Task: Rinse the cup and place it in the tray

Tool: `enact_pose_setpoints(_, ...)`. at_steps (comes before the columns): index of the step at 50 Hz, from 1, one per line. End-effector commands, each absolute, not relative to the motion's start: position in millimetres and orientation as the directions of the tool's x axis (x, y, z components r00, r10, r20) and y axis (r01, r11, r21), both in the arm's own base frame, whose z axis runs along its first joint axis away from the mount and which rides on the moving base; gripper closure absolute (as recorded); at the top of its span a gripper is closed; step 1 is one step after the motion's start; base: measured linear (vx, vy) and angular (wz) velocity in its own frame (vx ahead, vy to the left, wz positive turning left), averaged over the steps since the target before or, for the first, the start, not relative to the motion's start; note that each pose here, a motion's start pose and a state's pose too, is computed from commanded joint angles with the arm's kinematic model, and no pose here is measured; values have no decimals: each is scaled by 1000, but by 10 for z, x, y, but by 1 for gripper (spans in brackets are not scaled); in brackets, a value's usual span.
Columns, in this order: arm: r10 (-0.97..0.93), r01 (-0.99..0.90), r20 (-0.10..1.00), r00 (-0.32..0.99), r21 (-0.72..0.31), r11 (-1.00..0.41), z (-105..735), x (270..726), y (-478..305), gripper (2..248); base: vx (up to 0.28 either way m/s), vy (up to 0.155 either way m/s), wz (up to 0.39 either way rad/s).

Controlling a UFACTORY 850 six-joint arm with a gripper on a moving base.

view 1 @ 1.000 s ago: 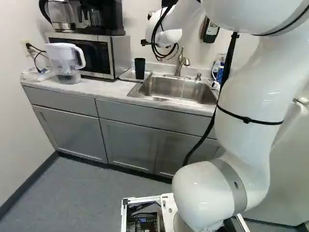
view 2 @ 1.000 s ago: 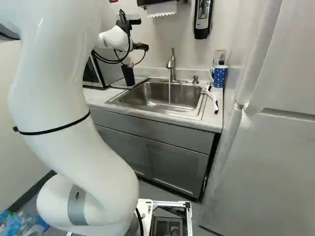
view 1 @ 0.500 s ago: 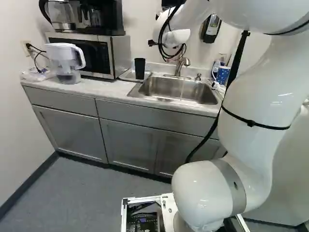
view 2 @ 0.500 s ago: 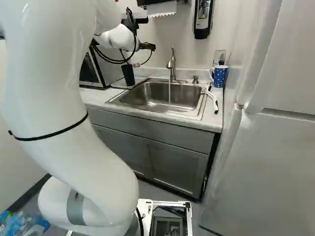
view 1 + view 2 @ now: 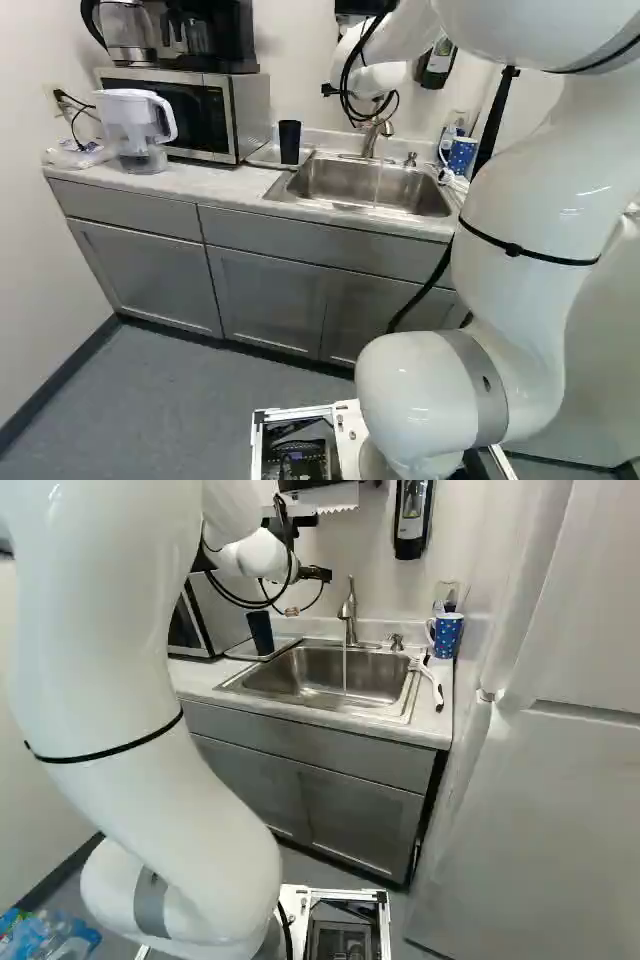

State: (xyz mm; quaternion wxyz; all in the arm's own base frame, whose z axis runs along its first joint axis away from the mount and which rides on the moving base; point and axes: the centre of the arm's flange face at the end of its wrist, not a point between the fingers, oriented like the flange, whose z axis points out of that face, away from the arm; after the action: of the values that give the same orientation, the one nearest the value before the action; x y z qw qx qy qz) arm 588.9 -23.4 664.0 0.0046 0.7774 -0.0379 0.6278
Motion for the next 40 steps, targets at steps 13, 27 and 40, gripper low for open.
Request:
enact_pose_setpoints(13,-60,-96,977,204,-41,-995,6632,6035,-432,3,0,0,0)
enact_pose_setpoints(27,-63,-111,976,207,-41,-993,6616,6286,-549,3,0,0,0)
enact_pose_setpoints(40,-64,-120,980,190,-42,-992,6703,6528,-638,3,0,0,0)
